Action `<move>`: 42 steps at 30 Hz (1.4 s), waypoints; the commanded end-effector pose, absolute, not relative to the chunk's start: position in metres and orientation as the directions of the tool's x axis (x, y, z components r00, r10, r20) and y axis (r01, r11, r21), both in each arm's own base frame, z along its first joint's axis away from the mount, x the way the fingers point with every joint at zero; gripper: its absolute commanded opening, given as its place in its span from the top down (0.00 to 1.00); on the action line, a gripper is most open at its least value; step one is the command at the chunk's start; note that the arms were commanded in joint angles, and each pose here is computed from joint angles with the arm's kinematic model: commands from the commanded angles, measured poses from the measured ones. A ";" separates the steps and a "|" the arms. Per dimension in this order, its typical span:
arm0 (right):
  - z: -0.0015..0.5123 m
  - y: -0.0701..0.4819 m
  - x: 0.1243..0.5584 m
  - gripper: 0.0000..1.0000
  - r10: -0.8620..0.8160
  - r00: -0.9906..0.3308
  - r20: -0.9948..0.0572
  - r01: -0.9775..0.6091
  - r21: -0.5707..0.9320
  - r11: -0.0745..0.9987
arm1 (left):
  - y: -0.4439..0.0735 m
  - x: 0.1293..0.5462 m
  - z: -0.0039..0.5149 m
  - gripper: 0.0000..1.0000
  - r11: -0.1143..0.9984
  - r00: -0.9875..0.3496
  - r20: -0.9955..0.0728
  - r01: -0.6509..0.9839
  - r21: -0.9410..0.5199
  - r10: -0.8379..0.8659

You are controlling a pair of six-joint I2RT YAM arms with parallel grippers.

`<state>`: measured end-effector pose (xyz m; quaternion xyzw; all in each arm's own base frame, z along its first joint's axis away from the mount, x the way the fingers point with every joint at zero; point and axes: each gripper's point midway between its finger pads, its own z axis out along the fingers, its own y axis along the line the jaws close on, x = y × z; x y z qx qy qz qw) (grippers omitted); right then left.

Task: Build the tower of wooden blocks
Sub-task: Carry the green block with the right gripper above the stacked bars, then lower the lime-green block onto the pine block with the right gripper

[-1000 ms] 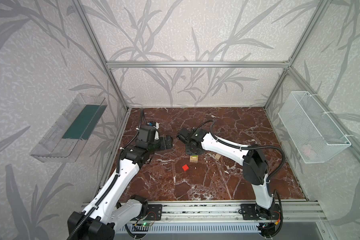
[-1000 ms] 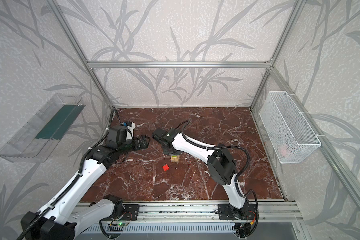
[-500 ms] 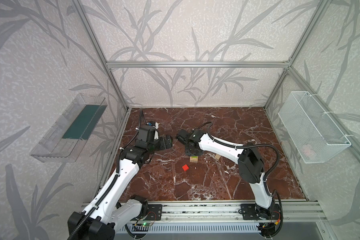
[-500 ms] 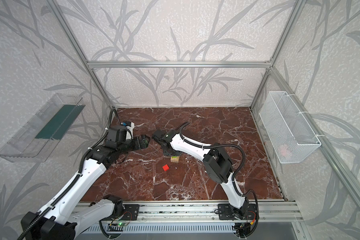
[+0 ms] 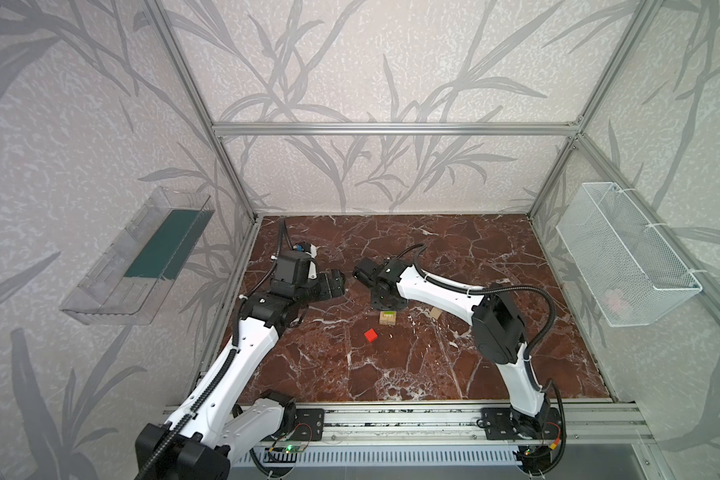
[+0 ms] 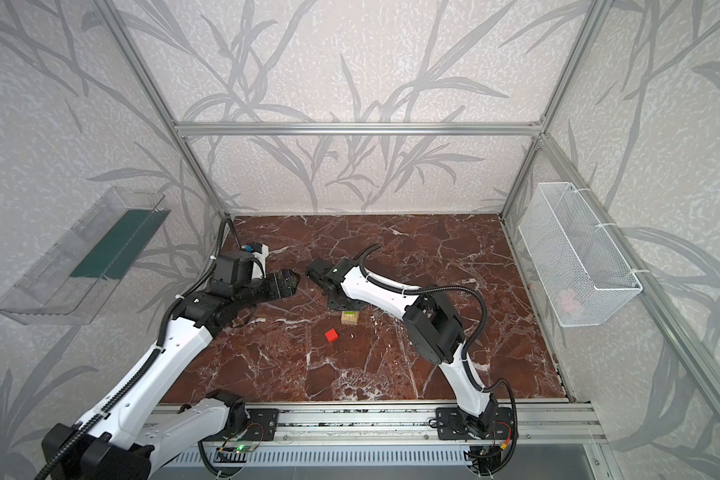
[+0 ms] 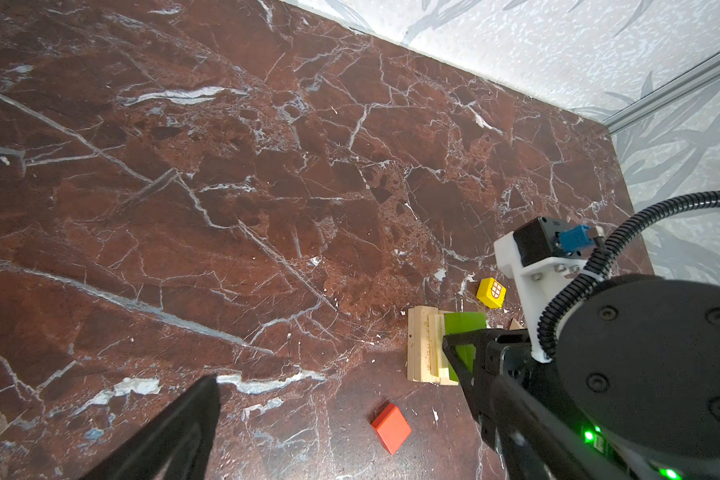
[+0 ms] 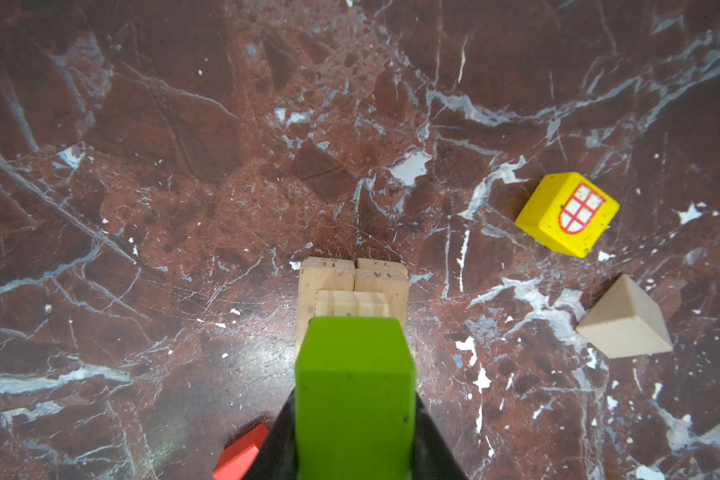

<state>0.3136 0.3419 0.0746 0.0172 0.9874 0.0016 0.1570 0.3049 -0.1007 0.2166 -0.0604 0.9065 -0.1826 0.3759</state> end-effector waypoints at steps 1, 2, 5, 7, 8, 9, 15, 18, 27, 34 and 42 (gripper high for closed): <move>0.067 0.340 0.315 0.76 0.047 -0.953 -0.300 0.051 -0.004 0.999 | -0.098 0.306 0.212 0.01 0.928 -0.710 -0.658 0.017 -0.371 -0.251; 0.067 0.340 0.315 0.75 0.048 -0.953 -0.300 0.051 -0.004 0.999 | -0.098 0.306 0.211 0.00 0.929 -0.711 -0.658 0.016 -0.371 -0.250; 0.065 0.341 0.314 0.74 0.047 -0.955 -0.293 0.050 -0.002 0.999 | -0.098 0.307 0.212 0.01 0.929 -0.708 -0.660 0.016 -0.370 -0.251; 0.065 0.341 0.314 0.74 0.047 -0.955 -0.294 0.050 -0.003 0.999 | -0.097 0.307 0.211 0.01 0.929 -0.709 -0.659 0.014 -0.370 -0.252; 0.065 0.341 0.315 0.74 0.048 -0.954 -0.294 0.050 -0.001 0.999 | -0.098 0.307 0.211 0.01 0.929 -0.710 -0.658 0.014 -0.371 -0.252; 0.064 0.341 0.315 0.73 0.046 -0.955 -0.294 0.049 -0.003 0.999 | -0.098 0.307 0.211 0.01 0.929 -0.710 -0.658 0.014 -0.370 -0.251; 0.062 0.340 0.315 0.70 0.048 -0.956 -0.290 0.053 -0.008 0.999 | -0.097 0.307 0.210 0.00 0.929 -0.711 -0.657 0.011 -0.369 -0.252; 0.060 0.340 0.315 0.69 0.051 -0.957 -0.287 0.056 -0.007 0.998 | -0.097 0.307 0.210 0.01 0.929 -0.710 -0.657 0.010 -0.369 -0.253; 0.059 0.340 0.313 0.55 0.064 -0.958 -0.279 0.067 -0.001 0.998 | -0.097 0.307 0.211 0.00 0.929 -0.709 -0.658 0.012 -0.370 -0.253; 0.057 0.340 0.315 0.48 0.093 -0.955 -0.281 0.093 0.011 0.996 | -0.096 0.306 0.211 0.01 0.930 -0.708 -0.660 0.012 -0.368 -0.252; 0.049 0.337 0.318 0.53 0.128 -0.956 -0.264 0.126 0.027 0.992 | -0.096 0.306 0.212 0.00 0.930 -0.706 -0.661 0.011 -0.367 -0.253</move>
